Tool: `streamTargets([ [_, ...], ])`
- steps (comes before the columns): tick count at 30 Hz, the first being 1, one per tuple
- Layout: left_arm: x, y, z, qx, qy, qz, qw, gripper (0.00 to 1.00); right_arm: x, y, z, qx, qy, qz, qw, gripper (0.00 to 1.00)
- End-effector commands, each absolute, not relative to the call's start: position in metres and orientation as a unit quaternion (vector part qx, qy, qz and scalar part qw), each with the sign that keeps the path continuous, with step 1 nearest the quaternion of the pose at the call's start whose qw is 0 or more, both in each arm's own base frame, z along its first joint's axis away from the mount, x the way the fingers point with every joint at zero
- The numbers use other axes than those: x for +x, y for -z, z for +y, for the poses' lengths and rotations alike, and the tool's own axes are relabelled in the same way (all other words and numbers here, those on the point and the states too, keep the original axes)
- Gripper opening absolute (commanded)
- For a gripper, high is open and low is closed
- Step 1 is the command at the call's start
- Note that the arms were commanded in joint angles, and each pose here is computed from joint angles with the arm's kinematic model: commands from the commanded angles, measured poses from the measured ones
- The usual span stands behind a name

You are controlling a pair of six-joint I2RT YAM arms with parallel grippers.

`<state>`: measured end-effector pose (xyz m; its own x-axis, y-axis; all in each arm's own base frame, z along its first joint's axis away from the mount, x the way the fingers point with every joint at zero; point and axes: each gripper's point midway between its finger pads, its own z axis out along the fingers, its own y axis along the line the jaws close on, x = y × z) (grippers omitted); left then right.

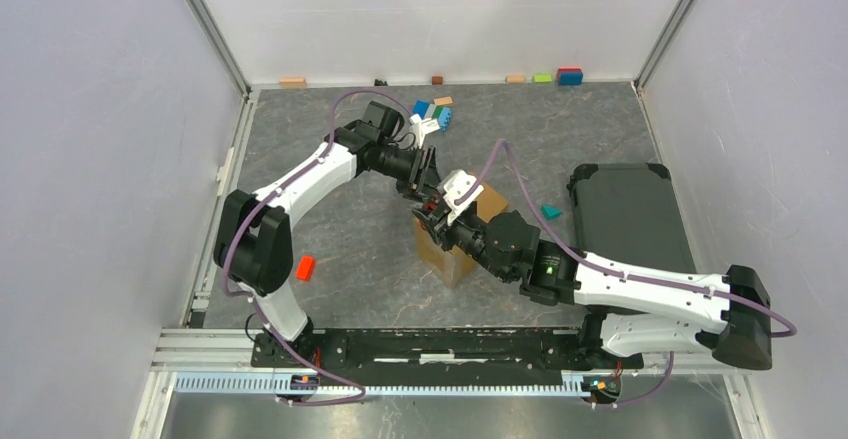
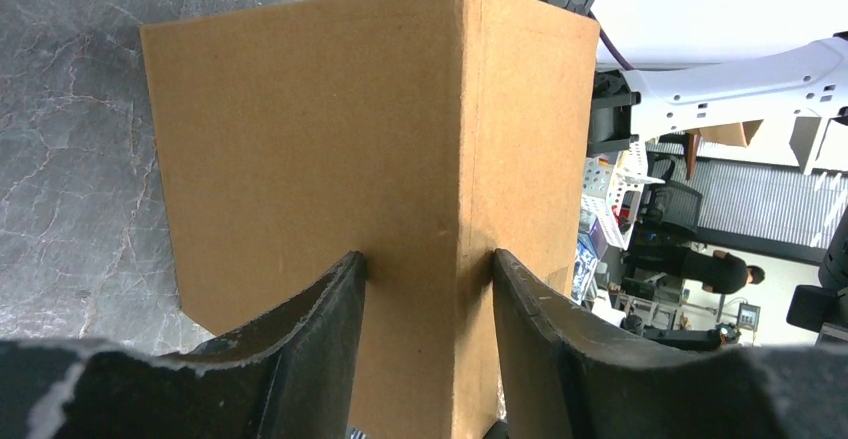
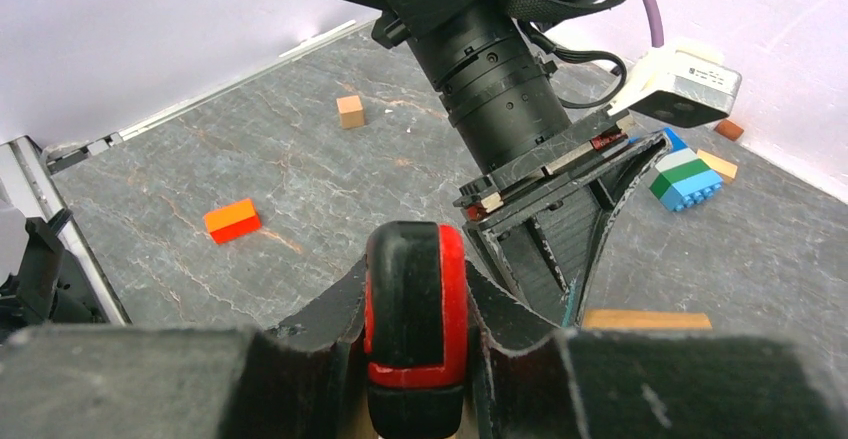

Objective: Unpack the express box
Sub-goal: Cut the express box at the center of the board.

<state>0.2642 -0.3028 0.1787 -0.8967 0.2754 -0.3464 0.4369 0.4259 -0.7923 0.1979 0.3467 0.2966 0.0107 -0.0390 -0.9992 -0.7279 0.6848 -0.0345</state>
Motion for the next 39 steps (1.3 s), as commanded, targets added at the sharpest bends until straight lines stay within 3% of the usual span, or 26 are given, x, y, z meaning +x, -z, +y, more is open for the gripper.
streamTargets([
  [1, 0.281, -0.147, -0.295, 0.199, 0.445, 0.869, 0.087, 0.55, 0.196, -0.319, 0.336, -0.278, -0.267, 0.649, 0.656, 0.0],
  [31, 0.291, -0.138, -0.299, 0.207, 0.435, 0.873, 0.08, 0.53, 0.179, -0.245, 0.309, -0.266, -0.278, 0.703, 0.598, 0.0],
  [39, 0.294, -0.136, -0.298, 0.211, 0.426, 0.875, 0.089, 0.53, 0.179, -0.272, 0.308, -0.262, -0.286, 0.689, 0.612, 0.0],
])
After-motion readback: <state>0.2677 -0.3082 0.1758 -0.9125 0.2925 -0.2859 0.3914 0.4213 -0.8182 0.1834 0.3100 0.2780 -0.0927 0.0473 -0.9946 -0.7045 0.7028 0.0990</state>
